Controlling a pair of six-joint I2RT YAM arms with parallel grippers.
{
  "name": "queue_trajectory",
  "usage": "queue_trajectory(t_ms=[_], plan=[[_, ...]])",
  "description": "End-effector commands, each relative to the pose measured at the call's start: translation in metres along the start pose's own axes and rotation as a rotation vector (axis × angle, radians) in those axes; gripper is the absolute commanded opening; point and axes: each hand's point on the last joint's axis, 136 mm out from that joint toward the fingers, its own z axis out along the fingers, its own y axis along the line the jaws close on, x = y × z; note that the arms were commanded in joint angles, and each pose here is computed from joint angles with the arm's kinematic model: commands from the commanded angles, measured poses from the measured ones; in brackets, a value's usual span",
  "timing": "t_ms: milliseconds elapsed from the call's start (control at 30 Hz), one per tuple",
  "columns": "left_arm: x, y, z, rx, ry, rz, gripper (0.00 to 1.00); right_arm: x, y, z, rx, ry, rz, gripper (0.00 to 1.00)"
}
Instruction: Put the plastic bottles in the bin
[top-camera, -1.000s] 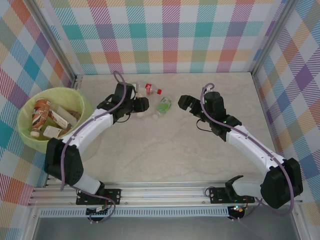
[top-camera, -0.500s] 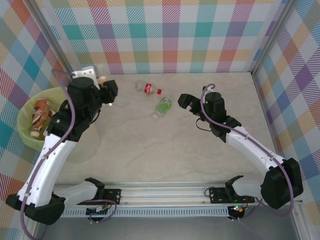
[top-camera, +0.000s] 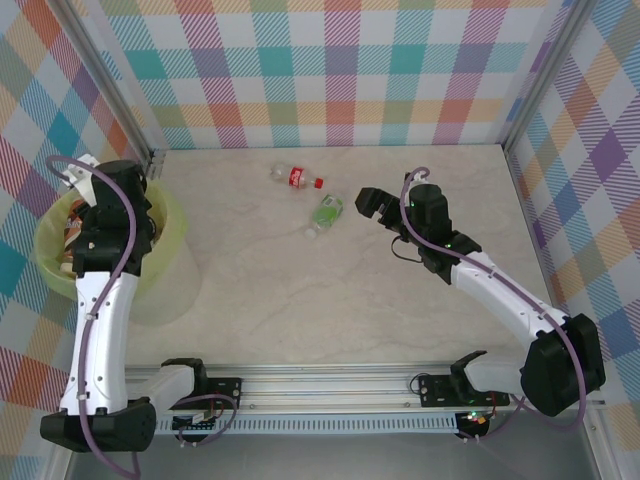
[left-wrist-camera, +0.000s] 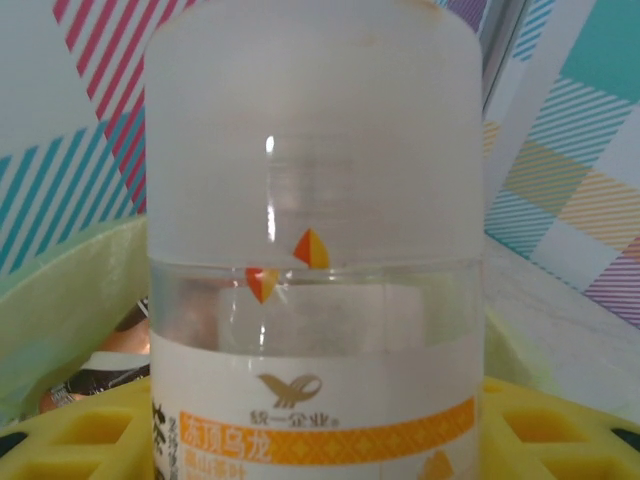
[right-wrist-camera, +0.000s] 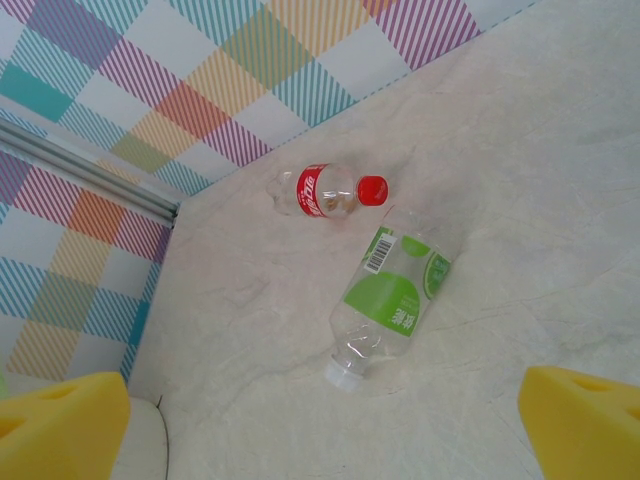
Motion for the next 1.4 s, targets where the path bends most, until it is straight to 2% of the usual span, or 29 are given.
queue_trajectory(t_ms=[0,167,200,333,433,533,600,967,1100,1200,1267,1367], plan=[[0.018,0.005,0.008,0.036,0.077,-0.086,0.04,-0.006,0.003,-0.004,-0.005,-0.023,0.001,1.00],[0.040,0.011,0.020,0.047,0.160,-0.115,0.22,-0.001,0.002,0.003,0.002,0.011,0.007,1.00],[0.041,0.011,0.020,0.054,0.161,-0.112,0.30,0.000,0.003,0.005,0.001,0.019,0.007,1.00],[0.041,0.010,0.013,0.090,0.148,-0.117,0.73,0.002,0.004,0.013,0.003,0.047,0.016,1.00],[0.038,0.002,0.006,0.158,0.148,-0.107,0.89,0.004,0.005,0.020,0.004,0.067,0.031,1.00],[0.038,-0.007,-0.001,0.223,0.165,-0.098,0.99,0.009,0.005,0.029,0.006,0.104,0.040,1.00],[0.038,-0.014,-0.006,0.276,0.178,-0.091,1.00,0.015,0.006,0.035,0.007,0.142,0.043,1.00],[0.030,-0.085,-0.070,0.824,0.212,-0.143,1.00,0.044,-0.007,0.083,0.077,0.324,0.096,1.00],[0.031,-0.106,-0.097,1.028,0.244,-0.157,1.00,0.050,-0.025,0.105,0.182,0.356,0.116,0.98],[0.035,-0.119,-0.113,1.165,0.273,-0.183,1.00,0.055,-0.040,0.127,0.260,0.393,0.061,0.96],[0.040,-0.125,-0.118,1.228,0.299,-0.212,1.00,0.061,-0.050,0.144,0.300,0.433,0.037,0.95],[0.051,-0.127,-0.116,1.241,0.345,-0.234,1.00,0.067,-0.058,0.165,0.344,0.488,0.017,0.94]])
